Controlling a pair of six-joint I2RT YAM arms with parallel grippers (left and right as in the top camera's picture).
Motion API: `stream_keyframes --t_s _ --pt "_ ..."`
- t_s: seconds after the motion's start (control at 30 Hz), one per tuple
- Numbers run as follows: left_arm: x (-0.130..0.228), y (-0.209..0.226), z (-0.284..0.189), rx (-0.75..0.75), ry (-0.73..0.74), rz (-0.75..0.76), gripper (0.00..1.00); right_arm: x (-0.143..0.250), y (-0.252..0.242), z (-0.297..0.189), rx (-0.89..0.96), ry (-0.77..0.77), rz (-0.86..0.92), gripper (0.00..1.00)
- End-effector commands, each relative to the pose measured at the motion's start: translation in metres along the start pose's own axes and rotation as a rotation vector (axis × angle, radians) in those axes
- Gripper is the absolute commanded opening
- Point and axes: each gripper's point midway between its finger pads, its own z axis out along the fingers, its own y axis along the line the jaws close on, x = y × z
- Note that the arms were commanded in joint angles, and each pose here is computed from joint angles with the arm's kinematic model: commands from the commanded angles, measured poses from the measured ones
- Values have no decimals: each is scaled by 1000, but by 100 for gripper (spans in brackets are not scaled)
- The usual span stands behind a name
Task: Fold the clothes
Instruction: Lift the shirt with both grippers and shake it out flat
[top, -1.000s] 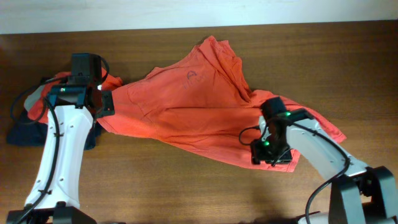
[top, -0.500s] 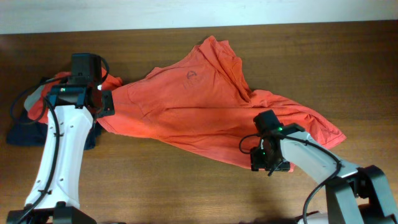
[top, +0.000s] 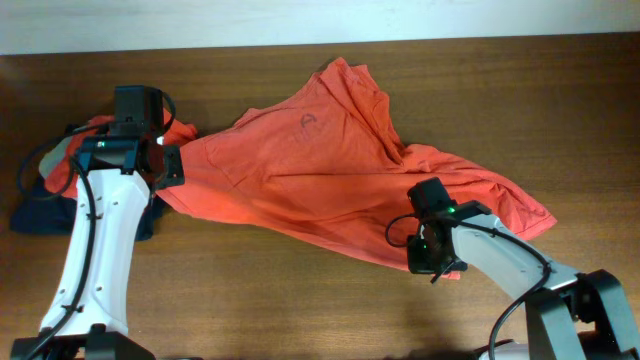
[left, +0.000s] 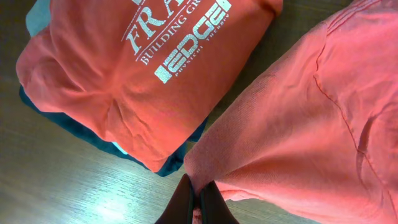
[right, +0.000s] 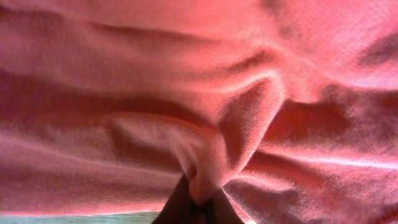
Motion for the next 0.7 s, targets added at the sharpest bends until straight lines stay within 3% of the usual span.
stream_keyframes --t_s 0.0,0.17,0.33,0.47,0.67 --pt "-8 6 -14 3 -48 -32 2 8 -9 -3 49 19 16 4" --pt "-20 14 -45 9 -103 -46 0 -17 -2 -65 11 -89 26 4" --pt "-38 32 -107 23 -220 -83 0 -57 -6 -163 4 -362 52 4" --pt "-47 47 -165 46 -352 -119 0 -79 -21 -241 31 -595 102 4" --pt "-55 62 -264 152 -624 -135 0 -92 -35 -327 32 -826 172 4"
